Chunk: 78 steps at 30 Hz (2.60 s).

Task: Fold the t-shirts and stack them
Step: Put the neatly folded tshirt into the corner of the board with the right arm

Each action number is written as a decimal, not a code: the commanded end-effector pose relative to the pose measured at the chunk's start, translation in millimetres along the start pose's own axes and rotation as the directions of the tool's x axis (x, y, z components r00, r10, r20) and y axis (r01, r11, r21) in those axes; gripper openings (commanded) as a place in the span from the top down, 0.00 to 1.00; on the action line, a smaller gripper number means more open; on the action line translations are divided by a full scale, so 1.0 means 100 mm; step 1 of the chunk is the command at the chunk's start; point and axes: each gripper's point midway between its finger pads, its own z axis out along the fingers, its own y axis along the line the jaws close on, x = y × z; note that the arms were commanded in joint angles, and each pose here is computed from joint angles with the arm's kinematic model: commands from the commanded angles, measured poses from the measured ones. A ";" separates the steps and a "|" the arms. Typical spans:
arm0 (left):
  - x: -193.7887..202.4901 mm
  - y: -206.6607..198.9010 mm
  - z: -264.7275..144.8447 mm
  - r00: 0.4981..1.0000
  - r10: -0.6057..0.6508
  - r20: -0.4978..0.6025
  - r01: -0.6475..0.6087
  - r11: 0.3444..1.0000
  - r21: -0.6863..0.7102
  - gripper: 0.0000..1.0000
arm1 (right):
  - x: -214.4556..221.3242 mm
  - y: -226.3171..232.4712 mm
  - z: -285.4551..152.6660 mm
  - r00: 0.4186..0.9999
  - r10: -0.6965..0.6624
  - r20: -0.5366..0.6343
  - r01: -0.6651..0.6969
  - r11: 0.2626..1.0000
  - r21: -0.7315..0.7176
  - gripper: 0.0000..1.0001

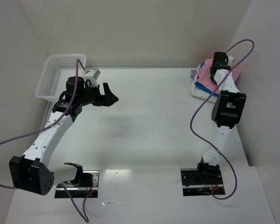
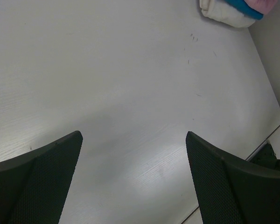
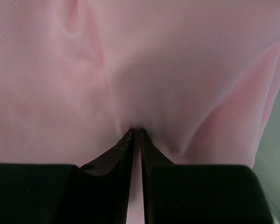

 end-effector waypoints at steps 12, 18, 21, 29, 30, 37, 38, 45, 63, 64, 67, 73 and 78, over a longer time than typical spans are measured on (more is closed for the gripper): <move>-0.21 -0.12 0.03 0.997 0.025 0.074 -0.030 0.997 0.071 0.01 | -1.13 -0.20 -0.84 0.944 0.195 0.266 -0.159 0.976 -0.151 0.62; -0.19 -0.11 0.03 0.997 0.032 0.071 -0.037 0.997 0.069 0.01 | -1.02 -0.19 -0.46 0.967 0.122 0.222 -0.115 0.992 -0.044 0.82; -0.25 -0.12 0.04 0.996 0.036 0.078 -0.041 0.997 0.071 0.01 | -0.85 -0.21 -0.23 0.978 0.095 0.186 -0.102 0.995 0.025 0.92; -0.22 -0.04 0.17 0.998 0.030 0.049 -0.033 0.997 0.063 0.01 | -0.53 -0.43 0.16 0.991 0.008 0.132 -0.037 0.976 0.213 0.95; -0.25 -0.05 0.17 0.998 0.032 0.051 -0.035 0.997 0.063 0.01 | -0.51 -0.42 0.20 0.992 0.006 0.128 -0.033 0.976 0.215 0.95; -0.22 -0.03 0.23 0.999 0.026 0.027 -0.027 0.997 0.068 0.01 | -0.42 -0.30 0.36 0.994 0.000 0.108 -0.020 0.982 0.187 0.94; -0.24 -0.05 0.22 0.999 0.024 0.033 -0.026 0.997 0.074 0.01 | -0.47 -0.28 0.32 0.993 0.011 0.118 -0.030 0.986 0.165 0.94; -0.35 -0.17 0.10 0.995 0.048 0.086 -0.057 0.993 0.102 0.01 | -1.21 -0.10 -0.95 0.949 0.126 0.289 -0.089 0.986 -0.139 0.28; -0.76 -0.33 -0.78 0.970 0.129 0.207 -0.111 0.989 -0.098 0.01 | -0.24 -0.60 -3.91 0.847 0.443 0.293 -0.078 0.649 -0.756 0.00; -0.71 -0.28 -0.79 0.973 0.120 0.199 -0.097 0.988 -0.121 0.01 | -0.13 -0.58 -3.89 0.864 0.424 0.270 -0.078 0.642 -0.762 0.00; -0.57 -0.04 -0.81 0.981 0.100 0.164 -0.060 0.971 -0.230 0.01 | 0.15 -0.58 -3.94 0.883 0.401 0.243 -0.064 0.618 -0.784 0.00; -0.41 0.29 -0.76 0.996 0.053 0.070 -0.022 0.926 -0.377 0.01 | 0.38 -0.53 -3.99 0.907 0.359 0.220 -0.034 0.583 -0.812 0.00; -0.33 0.30 -0.82 0.996 0.031 0.084 0.004 0.921 -0.390 0.01 | 0.41 -0.43 -3.91 0.929 0.323 0.184 -0.036 0.571 -0.820 0.00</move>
